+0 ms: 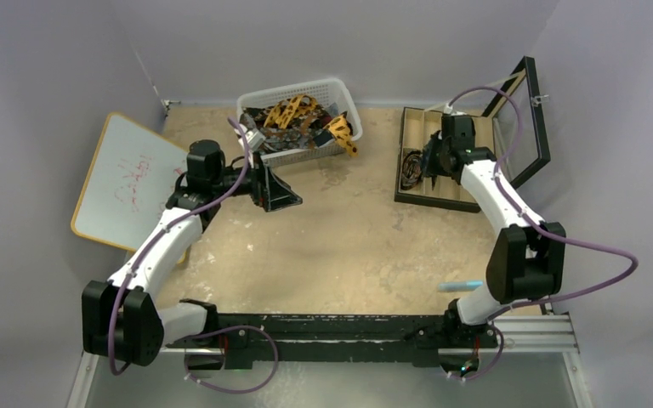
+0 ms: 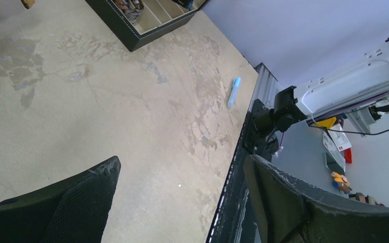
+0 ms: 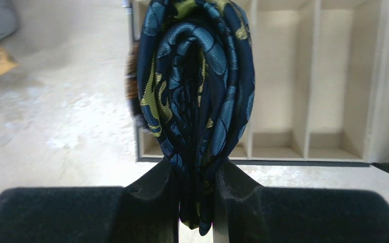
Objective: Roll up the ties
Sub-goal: Place the tie in the storage box.
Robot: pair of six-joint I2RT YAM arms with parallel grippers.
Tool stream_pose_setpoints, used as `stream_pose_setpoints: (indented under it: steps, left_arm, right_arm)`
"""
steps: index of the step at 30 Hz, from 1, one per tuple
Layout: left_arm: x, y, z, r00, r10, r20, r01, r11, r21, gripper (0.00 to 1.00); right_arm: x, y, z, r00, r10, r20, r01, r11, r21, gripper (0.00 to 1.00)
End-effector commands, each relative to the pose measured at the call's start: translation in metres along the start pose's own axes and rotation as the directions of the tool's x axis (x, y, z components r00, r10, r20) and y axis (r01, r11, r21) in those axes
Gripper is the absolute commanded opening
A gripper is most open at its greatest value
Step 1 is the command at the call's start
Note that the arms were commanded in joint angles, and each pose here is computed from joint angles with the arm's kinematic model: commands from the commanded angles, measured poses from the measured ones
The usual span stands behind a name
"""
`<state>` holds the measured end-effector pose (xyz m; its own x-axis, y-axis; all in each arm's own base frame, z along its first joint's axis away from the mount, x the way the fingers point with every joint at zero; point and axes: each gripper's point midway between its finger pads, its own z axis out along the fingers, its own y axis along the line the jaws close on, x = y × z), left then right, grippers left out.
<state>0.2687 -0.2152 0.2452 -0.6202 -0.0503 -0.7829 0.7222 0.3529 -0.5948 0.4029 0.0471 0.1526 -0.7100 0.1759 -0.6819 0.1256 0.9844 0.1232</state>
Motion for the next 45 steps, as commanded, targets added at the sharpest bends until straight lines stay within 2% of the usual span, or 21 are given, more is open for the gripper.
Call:
stream_pose_setpoints:
  steps: [1, 6, 17, 27, 35, 45]
  left_arm:
    - [0.004, -0.013, -0.005, 1.0, 0.025, -0.014, -0.025, 0.999, 0.045, 0.91]
    - [0.01, -0.012, -0.004, 0.999, 0.018, -0.03, -0.016, 0.998, 0.064, 0.91]
    - [0.011, -0.011, -0.003, 0.999, 0.016, -0.036, -0.013, 0.997, 0.078, 0.92]
    - [0.012, -0.011, -0.002, 0.999, 0.009, -0.043, -0.005, 0.996, 0.087, 0.93]
    - [0.013, -0.011, -0.002, 0.999, 0.009, -0.043, -0.005, 0.996, 0.089, 0.94]
    - [0.014, -0.01, -0.001, 0.999, 0.001, -0.049, 0.004, 0.996, 0.091, 0.94]
  right_arm:
    - [-0.012, -0.029, 0.002, 1.0, -0.004, 0.012, 0.002, 0.99, 0.144, 0.0]
    - [0.002, -0.042, 0.018, 0.998, -0.014, -0.056, 0.026, 0.975, 0.223, 0.0]
    - [0.011, -0.056, 0.042, 0.992, -0.067, -0.104, 0.094, 0.952, 0.29, 0.0]
    - [0.031, -0.039, 0.057, 0.976, -0.122, -0.182, 0.169, 0.948, 0.271, 0.0]
    - [0.036, -0.021, 0.056, 0.968, -0.168, -0.185, 0.212, 0.944, 0.254, 0.0]
    - [0.048, 0.003, 0.059, 0.961, -0.181, -0.21, 0.207, 0.972, 0.11, 0.0]
